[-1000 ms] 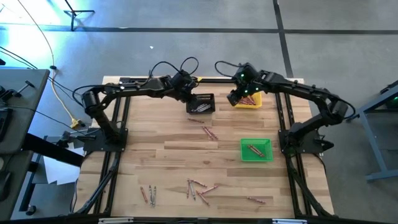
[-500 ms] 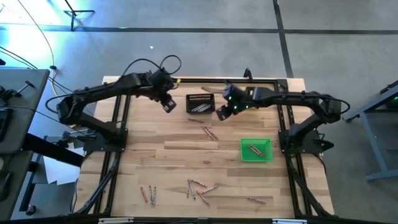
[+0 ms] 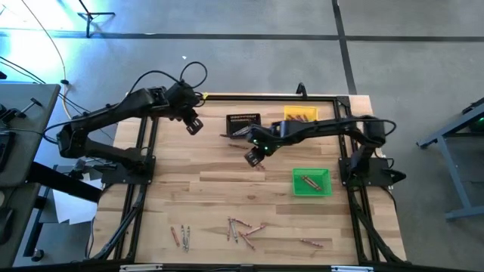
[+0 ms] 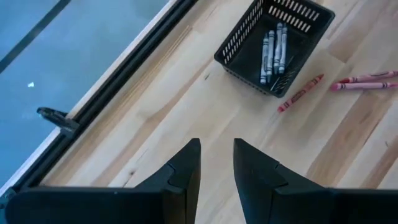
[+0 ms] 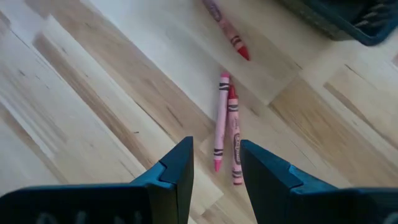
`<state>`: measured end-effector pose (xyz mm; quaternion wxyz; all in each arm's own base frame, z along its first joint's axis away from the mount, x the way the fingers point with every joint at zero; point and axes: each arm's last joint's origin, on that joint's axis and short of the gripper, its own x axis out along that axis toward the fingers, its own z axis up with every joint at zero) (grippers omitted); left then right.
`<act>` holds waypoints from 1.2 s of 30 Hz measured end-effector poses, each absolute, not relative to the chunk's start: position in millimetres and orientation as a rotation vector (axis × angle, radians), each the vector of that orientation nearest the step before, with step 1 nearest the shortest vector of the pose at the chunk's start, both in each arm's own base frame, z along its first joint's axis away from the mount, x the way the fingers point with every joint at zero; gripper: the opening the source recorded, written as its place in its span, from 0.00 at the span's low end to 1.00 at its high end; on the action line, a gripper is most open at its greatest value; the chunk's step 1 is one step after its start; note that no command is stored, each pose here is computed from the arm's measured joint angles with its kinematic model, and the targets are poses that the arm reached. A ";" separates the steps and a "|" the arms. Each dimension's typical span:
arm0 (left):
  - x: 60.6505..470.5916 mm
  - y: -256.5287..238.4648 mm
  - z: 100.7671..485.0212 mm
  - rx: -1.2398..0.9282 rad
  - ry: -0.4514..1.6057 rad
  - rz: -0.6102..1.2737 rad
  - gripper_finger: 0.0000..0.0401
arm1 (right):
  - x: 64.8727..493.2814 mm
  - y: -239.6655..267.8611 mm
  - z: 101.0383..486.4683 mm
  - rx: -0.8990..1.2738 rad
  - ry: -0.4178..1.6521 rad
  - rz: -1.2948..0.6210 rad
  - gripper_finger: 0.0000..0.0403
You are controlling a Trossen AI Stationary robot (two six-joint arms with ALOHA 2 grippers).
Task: Sort crayons
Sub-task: Put the red crayon into the yellow basket
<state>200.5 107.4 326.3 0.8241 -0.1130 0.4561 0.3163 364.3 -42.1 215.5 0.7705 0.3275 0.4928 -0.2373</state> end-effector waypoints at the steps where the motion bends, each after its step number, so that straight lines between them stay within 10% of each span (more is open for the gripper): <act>1: 198.9 106.7 327.0 -0.241 0.972 0.674 0.20 | 368.0 -42.5 215.0 0.695 1.092 -0.511 0.29; 36: 165.5 90.2 349.2 -0.265 0.884 0.705 0.20 | 393.7 -42.8 158.4 0.603 1.401 -0.517 0.29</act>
